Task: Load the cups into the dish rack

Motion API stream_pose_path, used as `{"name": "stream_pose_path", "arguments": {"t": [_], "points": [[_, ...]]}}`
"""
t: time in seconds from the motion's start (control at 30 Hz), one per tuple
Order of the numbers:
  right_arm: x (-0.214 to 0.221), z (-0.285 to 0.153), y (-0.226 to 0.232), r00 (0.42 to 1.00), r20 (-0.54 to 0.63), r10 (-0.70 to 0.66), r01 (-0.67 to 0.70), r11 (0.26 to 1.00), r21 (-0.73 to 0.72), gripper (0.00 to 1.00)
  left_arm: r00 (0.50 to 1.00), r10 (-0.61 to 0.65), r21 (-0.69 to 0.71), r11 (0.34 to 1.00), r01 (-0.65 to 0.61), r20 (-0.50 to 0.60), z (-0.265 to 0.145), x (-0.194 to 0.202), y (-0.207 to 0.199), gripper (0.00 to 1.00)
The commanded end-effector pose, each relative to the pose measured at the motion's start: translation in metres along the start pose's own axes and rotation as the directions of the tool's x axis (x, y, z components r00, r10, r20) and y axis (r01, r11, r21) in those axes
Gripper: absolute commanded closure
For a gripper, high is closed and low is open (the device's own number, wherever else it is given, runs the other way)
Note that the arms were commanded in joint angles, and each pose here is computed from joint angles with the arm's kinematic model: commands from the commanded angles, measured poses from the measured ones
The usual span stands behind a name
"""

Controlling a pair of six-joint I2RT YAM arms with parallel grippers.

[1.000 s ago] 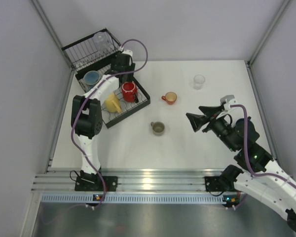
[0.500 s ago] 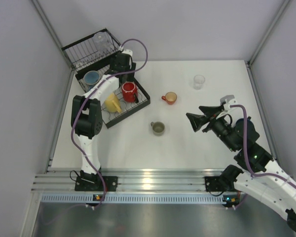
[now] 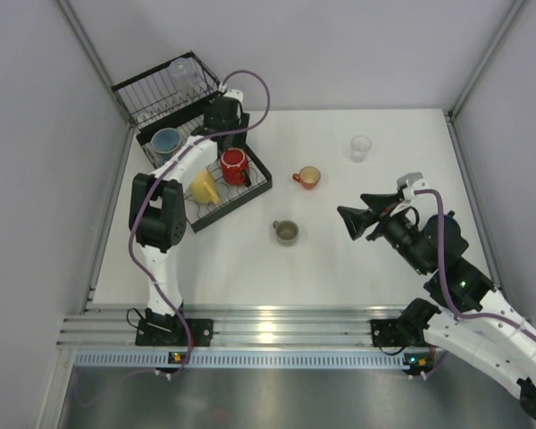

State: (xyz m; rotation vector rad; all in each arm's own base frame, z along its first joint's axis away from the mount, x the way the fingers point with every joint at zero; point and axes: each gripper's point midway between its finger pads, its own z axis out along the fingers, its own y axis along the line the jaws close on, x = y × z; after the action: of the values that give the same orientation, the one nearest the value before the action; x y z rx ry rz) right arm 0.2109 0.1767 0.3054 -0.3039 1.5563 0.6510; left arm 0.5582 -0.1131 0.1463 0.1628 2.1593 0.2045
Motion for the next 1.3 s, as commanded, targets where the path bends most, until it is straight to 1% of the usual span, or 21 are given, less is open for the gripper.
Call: {"name": "stream_pose_path", "arguments": {"t": [0.0, 0.07, 0.17, 0.33, 0.47, 0.5, 0.6, 0.63, 0.67, 0.7, 0.73, 0.77, 0.87, 0.93, 0.97, 1.0, 1.07, 1.1, 1.13, 1.23, 1.27], "points": [[-0.020, -0.005, 0.005, 0.999, 0.038, 0.005, -0.005, 1.000, -0.008, 0.31, 0.985, -0.088, 0.043, 0.996, 0.083, 0.147, -0.040, -0.054, -0.001, 0.20], [-0.019, -0.007, 0.004, 0.999, 0.038, 0.008, -0.008, 1.000, -0.005, 0.31, 0.981, -0.112, 0.090, 0.991, 0.099, 0.156, -0.047, -0.059, -0.009, 0.20], [-0.015, -0.007, 0.000, 1.000, 0.012, 0.004, -0.004, 1.000, 0.016, 0.31, 0.979, -0.109, 0.086, 0.992, 0.095, 0.173, -0.061, -0.064, -0.011, 0.19], [-0.012, -0.009, -0.006, 1.000, -0.027, -0.009, 0.010, 0.999, 0.051, 0.31, 0.954, -0.191, 0.211, 0.967, 0.142, 0.233, -0.106, -0.091, -0.023, 0.19], [-0.001, -0.011, -0.019, 0.997, -0.083, -0.010, 0.020, 0.992, 0.126, 0.37, 0.930, -0.278, 0.396, 0.903, 0.167, 0.242, -0.152, -0.106, -0.042, 0.19], [0.001, -0.013, -0.026, 0.995, -0.101, -0.010, 0.027, 0.986, 0.164, 0.39, 0.921, -0.319, 0.475, 0.861, 0.183, 0.224, -0.172, -0.107, -0.049, 0.19], [0.014, -0.013, -0.043, 0.987, -0.159, 0.007, 0.036, 0.964, 0.263, 0.46, 0.908, -0.393, 0.598, 0.766, 0.235, 0.147, -0.206, -0.095, -0.064, 0.19], [0.025, -0.017, -0.050, 0.979, -0.205, 0.012, 0.051, 0.953, 0.299, 0.52, 0.902, -0.413, 0.688, 0.692, 0.218, 0.129, -0.224, -0.097, -0.078, 0.19], [0.034, -0.017, -0.058, 0.971, -0.240, 0.022, 0.062, 0.940, 0.336, 0.54, 0.885, -0.459, 0.739, 0.621, 0.260, 0.074, -0.237, -0.095, -0.086, 0.18], [0.036, -0.019, -0.066, 0.969, -0.244, 0.047, 0.053, 0.920, 0.388, 0.55, 0.887, -0.461, 0.787, 0.554, 0.271, 0.019, -0.247, -0.078, -0.097, 0.18], [0.046, -0.026, -0.075, 0.955, -0.290, 0.059, 0.075, 0.900, 0.430, 0.56, 0.885, -0.465, 0.853, 0.464, 0.239, 0.005, -0.267, -0.080, -0.107, 0.19], [0.051, -0.028, -0.086, 0.948, -0.307, 0.079, 0.084, 0.871, 0.485, 0.56, 0.877, -0.473, 0.855, 0.414, 0.312, -0.091, -0.269, -0.063, -0.114, 0.19], [0.057, -0.044, -0.118, 0.928, -0.342, 0.147, 0.103, 0.782, 0.615, 0.57, 0.886, -0.453, 0.908, 0.324, 0.266, -0.098, -0.302, -0.057, -0.121, 0.19], [0.058, -0.046, -0.127, 0.916, -0.350, 0.197, 0.074, 0.774, 0.629, 0.57, 0.886, -0.453, 0.918, 0.305, 0.255, -0.096, -0.318, -0.050, -0.117, 0.19], [0.056, -0.053, -0.149, 0.912, -0.329, 0.244, 0.057, 0.719, 0.692, 0.58, 0.891, -0.443, 0.922, 0.294, 0.251, -0.101, -0.323, -0.044, -0.117, 0.19], [0.053, -0.052, -0.153, 0.907, -0.322, 0.271, 0.031, 0.721, 0.692, 0.58, 0.888, -0.453, 0.930, 0.285, 0.232, -0.083, -0.336, -0.046, -0.112, 0.19], [0.051, -0.065, -0.183, 0.896, -0.297, 0.330, 0.024, 0.632, 0.774, 0.59, 0.880, -0.459, 0.928, 0.262, 0.265, -0.121, -0.343, -0.037, -0.111, 0.19], [0.043, -0.064, -0.188, 0.900, -0.275, 0.338, 0.004, 0.626, 0.780, 0.59, 0.882, -0.458, 0.936, 0.248, 0.250, -0.114, -0.353, -0.036, -0.109, 0.19], [0.036, -0.073, -0.204, 0.905, -0.228, 0.359, -0.019, 0.569, 0.822, 0.57, 0.883, -0.454, 0.937, 0.244, 0.249, -0.117, -0.354, -0.033, -0.109, 0.19], [0.025, -0.079, -0.228, 0.903, -0.162, 0.397, -0.062, 0.494, 0.867, 0.54, 0.886, -0.453, 0.932, 0.267, 0.244, -0.102, -0.353, -0.021, -0.107, 0.18], [0.028, -0.079, -0.233, 0.895, -0.170, 0.411, -0.053, 0.478, 0.877, 0.52, 0.886, -0.452, 0.928, 0.278, 0.249, -0.102, -0.350, -0.016, -0.106, 0.18]]}}
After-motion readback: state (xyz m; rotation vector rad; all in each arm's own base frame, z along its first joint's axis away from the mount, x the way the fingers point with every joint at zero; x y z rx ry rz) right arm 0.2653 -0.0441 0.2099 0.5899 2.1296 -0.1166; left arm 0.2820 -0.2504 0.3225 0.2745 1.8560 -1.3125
